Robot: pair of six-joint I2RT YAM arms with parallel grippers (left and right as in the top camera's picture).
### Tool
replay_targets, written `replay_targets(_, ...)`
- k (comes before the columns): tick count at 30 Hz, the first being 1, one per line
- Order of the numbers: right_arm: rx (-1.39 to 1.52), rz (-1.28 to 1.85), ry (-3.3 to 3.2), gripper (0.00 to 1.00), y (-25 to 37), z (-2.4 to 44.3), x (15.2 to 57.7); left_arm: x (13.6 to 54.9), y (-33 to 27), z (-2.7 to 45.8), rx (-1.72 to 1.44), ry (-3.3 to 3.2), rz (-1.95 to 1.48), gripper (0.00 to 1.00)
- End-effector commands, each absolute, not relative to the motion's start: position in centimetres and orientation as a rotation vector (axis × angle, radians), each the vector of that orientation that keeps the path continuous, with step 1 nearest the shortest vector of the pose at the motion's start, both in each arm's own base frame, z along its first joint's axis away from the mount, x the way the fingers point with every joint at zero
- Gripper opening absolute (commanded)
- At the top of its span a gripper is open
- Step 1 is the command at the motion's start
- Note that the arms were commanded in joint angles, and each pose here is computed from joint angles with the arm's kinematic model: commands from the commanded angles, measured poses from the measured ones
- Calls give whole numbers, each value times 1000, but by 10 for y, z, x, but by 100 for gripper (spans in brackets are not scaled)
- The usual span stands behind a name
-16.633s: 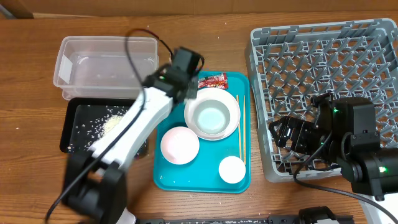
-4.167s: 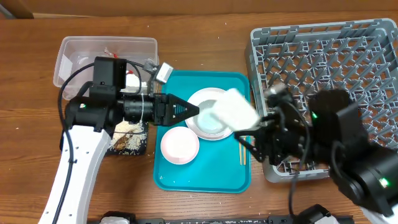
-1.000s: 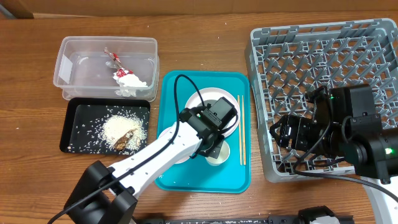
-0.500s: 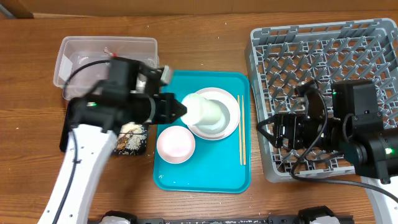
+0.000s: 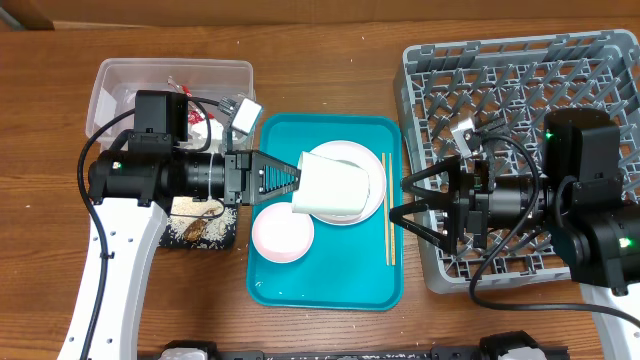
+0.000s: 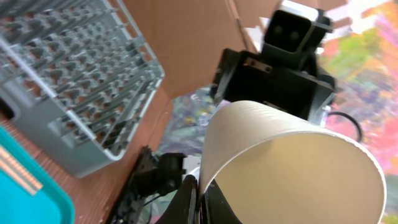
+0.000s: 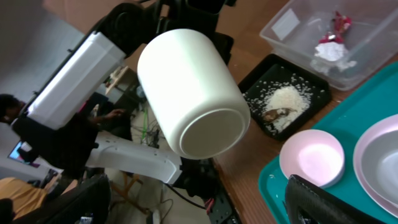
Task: Sort waste into correct bins and load items into the dishwasher
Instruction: 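Hand the cup from the left gripper to the right gripper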
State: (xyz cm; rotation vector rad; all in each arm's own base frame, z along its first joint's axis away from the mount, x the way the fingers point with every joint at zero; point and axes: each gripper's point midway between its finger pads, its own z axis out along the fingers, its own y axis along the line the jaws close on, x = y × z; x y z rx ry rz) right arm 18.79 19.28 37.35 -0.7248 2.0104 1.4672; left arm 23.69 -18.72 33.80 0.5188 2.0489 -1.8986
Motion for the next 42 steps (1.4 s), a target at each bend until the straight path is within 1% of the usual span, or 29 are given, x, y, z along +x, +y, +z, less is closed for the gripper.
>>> replay_targets(1, -799, 1552, 1913, 89, 197, 390, 174, 227, -191, 352, 602, 1927, -1987, 4)
replay_targets(6, -864, 1572, 1883, 83, 211, 396, 171, 217, -204, 353, 699, 1901, -1996, 4)
replay_targets(10, -805, 1507, 1995, 80, 227, 381, 186, 215, -209, 352, 735, 1901, -1985, 4)
replay_targets(12, -835, 1533, 1993, 78, 236, 380, 185, 216, -209, 349, 733, 1915, -1967, 4)
replay_targets(16, -934, 1572, 1955, 69, 255, 381, 174, 218, -209, 346, 730, 1932, -1944, 4)
replay_targets(18, -935, 1557, 1972, 60, 259, 377, 175, 218, -209, 346, 729, 1934, -1943, 4)
replay_targets(19, -927, 1541, 1986, 57, 259, 374, 177, 218, -209, 346, 728, 1936, -1940, 4)
replay_targets(21, -905, 1520, 2008, 55, 258, 372, 180, 219, -209, 344, 727, 1944, -1931, 6)
replay_targets(22, -901, 1510, 2008, 55, 258, 372, 180, 220, -209, 343, 725, 1951, -1922, 17)
replay_targets(23, -890, 1487, 2010, 54, 256, 372, 182, 220, -209, 342, 720, 1960, -1916, 41)
replay_targets(24, -872, 1453, 2015, 54, 254, 371, 185, 222, -209, 339, 705, 1985, -1905, 61)
replay_targets(25, -845, 1409, 2027, 54, 251, 370, 189, 225, -209, 335, 679, 2024, -1883, 77)
replay_targets(26, -812, 1358, 2044, 54, 246, 368, 193, 228, -208, 329, 643, 2074, -1855, 88)
replay_targets(27, -774, 1305, 2065, 53, 240, 366, 197, 231, -207, 323, 596, 2136, -1826, 95)
replay_targets(28, -721, 1256, 2093, 52, 232, 364, 202, 235, -206, 316, 552, 2194, -1790, 100)
replay_targets(31, -491, 1080, 2217, 51, 199, 350, 215, 243, -201, 297, 475, 2315, -1661, 100)
replay_targets(35, -80, 743, 2423, 52, 126, 313, 226, 245, -199, 292, 457, 2344, -1621, 100)
replay_targets(39, 285, 421, 2585, 53, 52, 275, 218, 245, -199, 292, 459, 2344, -1619, 100)
replay_targets(42, 454, 311, 2661, 53, 22, 258, 212, 245, -199, 291, 463, 2345, -1612, 100)
